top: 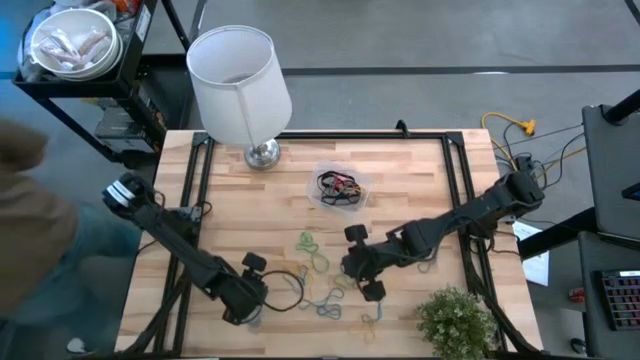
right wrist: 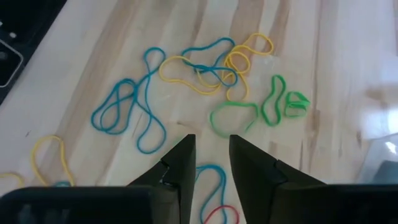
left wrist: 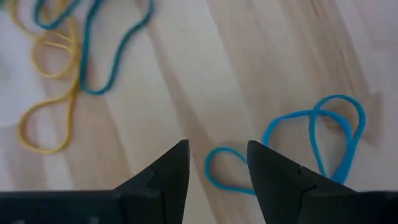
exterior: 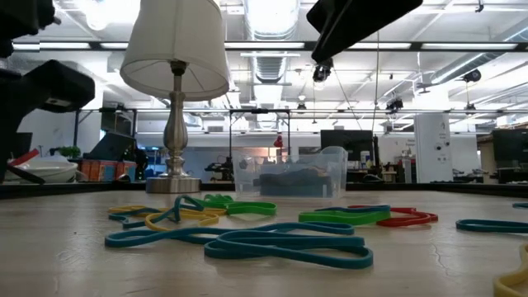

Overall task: Pick and place rubber bands into bin
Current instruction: Put the blue rubber bands into the bin

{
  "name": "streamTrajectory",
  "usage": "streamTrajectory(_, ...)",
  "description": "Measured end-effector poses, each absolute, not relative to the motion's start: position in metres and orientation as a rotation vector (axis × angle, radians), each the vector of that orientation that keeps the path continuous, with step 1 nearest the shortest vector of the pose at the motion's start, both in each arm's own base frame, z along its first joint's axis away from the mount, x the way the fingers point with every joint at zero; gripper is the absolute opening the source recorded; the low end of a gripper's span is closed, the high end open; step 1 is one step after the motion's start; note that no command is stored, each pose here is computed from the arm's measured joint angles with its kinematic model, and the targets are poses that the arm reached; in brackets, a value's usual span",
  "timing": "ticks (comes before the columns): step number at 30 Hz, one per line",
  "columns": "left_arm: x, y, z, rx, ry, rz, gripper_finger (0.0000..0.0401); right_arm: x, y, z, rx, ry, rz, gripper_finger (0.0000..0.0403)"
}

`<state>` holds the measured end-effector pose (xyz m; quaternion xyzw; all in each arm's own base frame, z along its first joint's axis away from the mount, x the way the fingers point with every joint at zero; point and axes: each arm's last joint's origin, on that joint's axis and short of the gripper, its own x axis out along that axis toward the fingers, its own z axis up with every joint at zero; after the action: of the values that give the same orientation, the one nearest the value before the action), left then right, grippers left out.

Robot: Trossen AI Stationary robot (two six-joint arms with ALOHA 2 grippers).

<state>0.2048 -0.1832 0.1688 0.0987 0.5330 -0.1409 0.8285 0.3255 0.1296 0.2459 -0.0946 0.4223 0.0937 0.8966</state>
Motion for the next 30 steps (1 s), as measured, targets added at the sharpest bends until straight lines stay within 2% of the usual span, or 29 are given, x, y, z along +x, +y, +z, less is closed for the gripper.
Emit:
streamTrajectory(6, 0.206, -0.184, 0.161, 0.206, 1.247, -0.233, 0.0145, 0.325, 0.132, 0.245, -0.194, 0.872, 0.199, 0.0084)
streamTrajectory(24, 0.215, -0.177, 0.144, 0.157, 1.344, -0.181, 0.0145, 0.322, 0.138, 0.244, -0.162, 0.869, 0.199, 0.0078)
streamTrajectory(27, 0.216, -0.176, 0.144, 0.127, 1.36, -0.181, 0.0132, 0.321, 0.14, 0.244, -0.165, 0.867, 0.206, 0.0075)
streamTrajectory(30, 0.216, -0.174, 0.142, 0.1, 1.38, -0.187, 0.0102, 0.32, 0.142, 0.243, -0.167, 0.866, 0.211, 0.0075)
